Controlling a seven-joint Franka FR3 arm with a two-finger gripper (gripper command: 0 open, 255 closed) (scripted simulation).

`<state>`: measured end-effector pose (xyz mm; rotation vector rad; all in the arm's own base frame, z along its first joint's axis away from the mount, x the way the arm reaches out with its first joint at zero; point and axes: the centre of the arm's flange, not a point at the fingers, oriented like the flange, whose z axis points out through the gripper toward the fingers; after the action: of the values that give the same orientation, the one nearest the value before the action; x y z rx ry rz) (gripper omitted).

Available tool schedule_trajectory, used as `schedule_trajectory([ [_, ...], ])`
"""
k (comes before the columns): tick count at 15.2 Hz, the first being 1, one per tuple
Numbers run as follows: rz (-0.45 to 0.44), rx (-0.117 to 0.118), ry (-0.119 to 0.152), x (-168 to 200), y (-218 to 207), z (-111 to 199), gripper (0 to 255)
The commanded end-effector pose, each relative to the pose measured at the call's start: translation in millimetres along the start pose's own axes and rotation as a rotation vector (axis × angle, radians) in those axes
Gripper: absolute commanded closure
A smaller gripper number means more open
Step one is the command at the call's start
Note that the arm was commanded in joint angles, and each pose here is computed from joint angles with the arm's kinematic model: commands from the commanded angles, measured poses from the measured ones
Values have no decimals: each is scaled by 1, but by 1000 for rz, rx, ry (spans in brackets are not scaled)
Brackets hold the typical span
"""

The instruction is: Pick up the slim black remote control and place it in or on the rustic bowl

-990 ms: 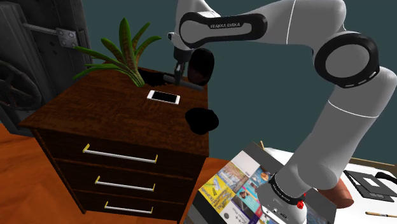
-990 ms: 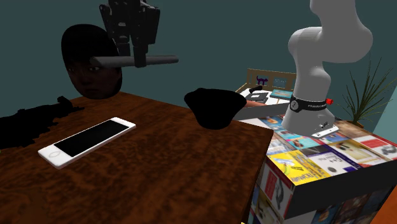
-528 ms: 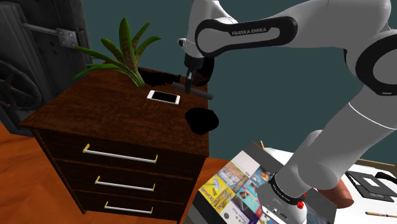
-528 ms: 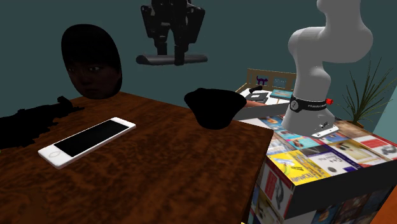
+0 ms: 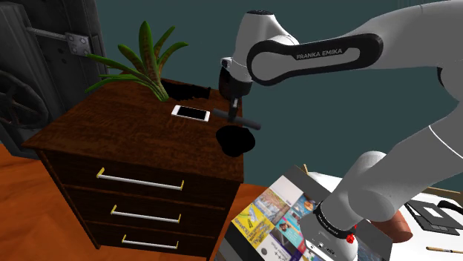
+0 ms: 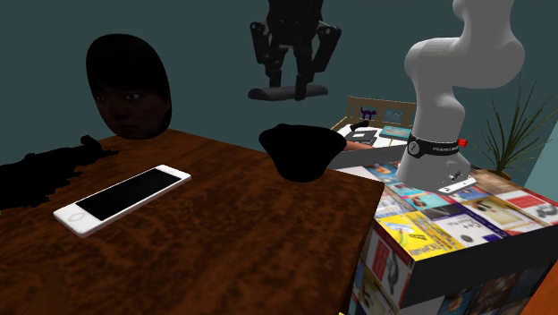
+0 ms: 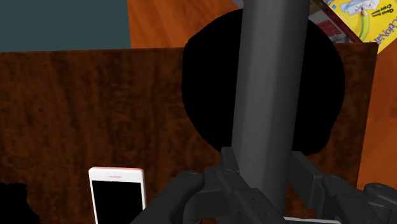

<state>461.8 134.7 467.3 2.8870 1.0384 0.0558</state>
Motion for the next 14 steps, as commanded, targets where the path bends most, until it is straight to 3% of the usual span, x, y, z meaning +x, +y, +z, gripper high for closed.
schedule_trajectory([
  [1, 0, 0, 0, -2, -2, 10, 255],
  [8, 0, 0, 0, -2, -5, 49, 255],
  [14, 0, 0, 0, -2, -5, 49, 255],
])
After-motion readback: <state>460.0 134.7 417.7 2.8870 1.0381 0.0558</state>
